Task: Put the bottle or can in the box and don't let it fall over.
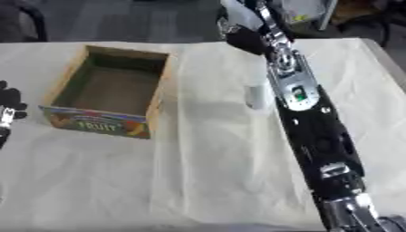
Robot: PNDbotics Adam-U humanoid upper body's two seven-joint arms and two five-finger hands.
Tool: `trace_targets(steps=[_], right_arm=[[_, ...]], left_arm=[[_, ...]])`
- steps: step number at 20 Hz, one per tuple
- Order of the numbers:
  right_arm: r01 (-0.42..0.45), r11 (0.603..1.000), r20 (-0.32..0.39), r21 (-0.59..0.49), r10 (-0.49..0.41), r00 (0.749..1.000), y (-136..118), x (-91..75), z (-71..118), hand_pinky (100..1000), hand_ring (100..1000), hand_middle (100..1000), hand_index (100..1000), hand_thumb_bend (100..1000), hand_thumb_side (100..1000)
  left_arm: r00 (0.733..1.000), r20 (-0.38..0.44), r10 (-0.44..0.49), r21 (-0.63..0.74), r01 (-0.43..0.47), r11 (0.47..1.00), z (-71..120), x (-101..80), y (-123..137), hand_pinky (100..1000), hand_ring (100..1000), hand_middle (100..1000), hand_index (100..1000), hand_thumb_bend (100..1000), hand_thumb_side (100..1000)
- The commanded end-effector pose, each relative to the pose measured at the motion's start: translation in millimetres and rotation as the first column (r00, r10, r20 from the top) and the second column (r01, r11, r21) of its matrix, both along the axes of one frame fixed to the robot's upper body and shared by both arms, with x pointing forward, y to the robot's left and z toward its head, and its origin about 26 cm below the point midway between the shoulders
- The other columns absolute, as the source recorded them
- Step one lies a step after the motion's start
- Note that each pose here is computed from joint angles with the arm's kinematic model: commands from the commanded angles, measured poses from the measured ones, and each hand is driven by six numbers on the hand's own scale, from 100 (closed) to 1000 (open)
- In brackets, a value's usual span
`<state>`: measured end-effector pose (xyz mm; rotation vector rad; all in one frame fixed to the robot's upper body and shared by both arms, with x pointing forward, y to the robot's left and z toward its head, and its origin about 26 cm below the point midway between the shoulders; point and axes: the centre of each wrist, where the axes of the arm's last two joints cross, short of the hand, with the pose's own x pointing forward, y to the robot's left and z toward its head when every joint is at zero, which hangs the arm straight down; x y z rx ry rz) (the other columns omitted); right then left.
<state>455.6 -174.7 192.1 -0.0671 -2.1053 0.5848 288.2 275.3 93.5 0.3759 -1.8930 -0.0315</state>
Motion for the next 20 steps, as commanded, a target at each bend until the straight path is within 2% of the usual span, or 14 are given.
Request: trace_targets(steps=[1, 12, 20], right_arm=[[-0.025, 1.0, 0.061, -0.008, 0.025, 0.998, 1.4, 1.9, 27.7, 766, 850, 367, 456, 100, 256], [-0.124, 0.991, 0.075, 0.053, 0.12, 0.99, 36.7, 7.6, 68.8, 761, 845, 355, 447, 100, 299], [-0.165, 0.982, 0.057, 0.089, 0.16, 0.985, 69.8, 8.5, 78.1, 766, 848, 352, 446, 100, 337]], left_arm=[[0.999, 0.033, -0.015, 0.004, 0.015, 1.0, 9.3, 2.0, -2.1, 650, 626, 678, 815, 555, 606], [0.994, 0.074, -0.083, -0.002, 0.083, 0.997, 22.0, 9.9, -16.0, 650, 625, 678, 815, 557, 606], [0.98, 0.101, -0.169, 0.003, 0.169, 0.986, 33.0, 16.5, -31.3, 651, 624, 677, 815, 562, 605]])
